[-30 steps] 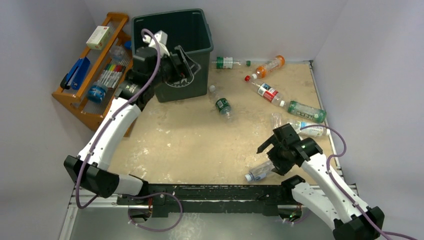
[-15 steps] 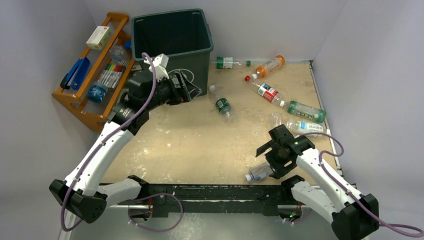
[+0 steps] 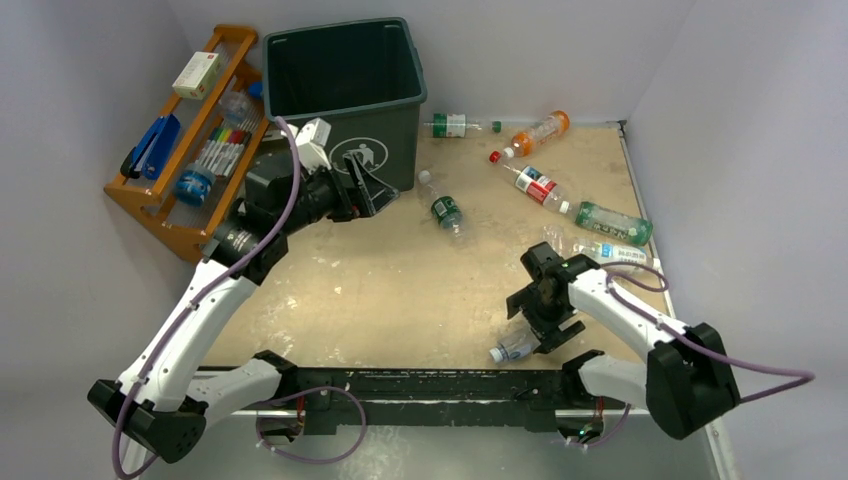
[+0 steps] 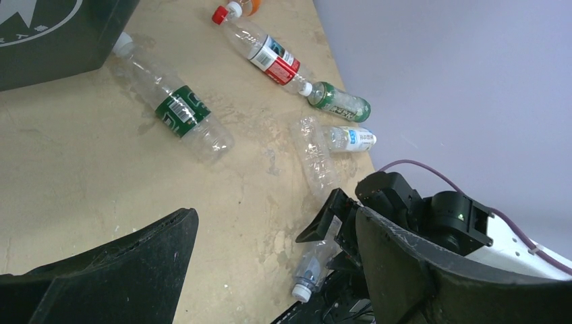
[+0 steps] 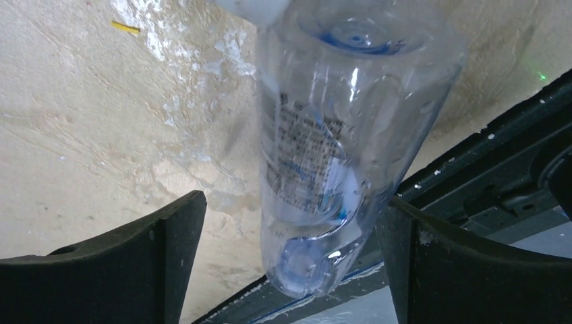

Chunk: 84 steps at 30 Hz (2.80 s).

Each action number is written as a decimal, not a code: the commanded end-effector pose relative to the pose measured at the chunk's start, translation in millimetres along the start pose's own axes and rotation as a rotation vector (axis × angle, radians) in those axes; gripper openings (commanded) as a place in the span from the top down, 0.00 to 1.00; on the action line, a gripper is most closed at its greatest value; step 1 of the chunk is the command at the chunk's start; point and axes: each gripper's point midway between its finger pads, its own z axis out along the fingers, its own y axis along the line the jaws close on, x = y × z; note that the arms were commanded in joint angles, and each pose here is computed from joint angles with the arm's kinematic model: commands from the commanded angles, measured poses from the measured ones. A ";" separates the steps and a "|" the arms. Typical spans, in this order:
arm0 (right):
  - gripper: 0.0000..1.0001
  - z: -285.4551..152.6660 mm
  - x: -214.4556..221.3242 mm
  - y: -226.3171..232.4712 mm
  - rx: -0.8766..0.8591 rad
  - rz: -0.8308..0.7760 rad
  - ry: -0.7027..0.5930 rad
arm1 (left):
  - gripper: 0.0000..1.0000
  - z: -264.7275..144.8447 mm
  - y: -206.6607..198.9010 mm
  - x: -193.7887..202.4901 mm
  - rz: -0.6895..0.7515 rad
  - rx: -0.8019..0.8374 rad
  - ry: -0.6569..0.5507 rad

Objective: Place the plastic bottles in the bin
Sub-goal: Pick up the plastic bottle at the center of the board.

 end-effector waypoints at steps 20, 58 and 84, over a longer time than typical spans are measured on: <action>0.43 -42.8 59.9 148.8 -0.649 -0.649 -0.118 | 0.13 -9.5 23.0 34.9 0.005 -0.057 0.088; 0.62 -267.7 142.2 166.7 -1.518 -1.426 -0.083 | 0.12 0.4 -46.5 50.9 -0.098 0.349 0.005; 0.64 -272.2 155.7 169.2 -1.519 -1.414 -0.029 | 0.42 34.4 -44.4 74.1 0.044 0.157 0.027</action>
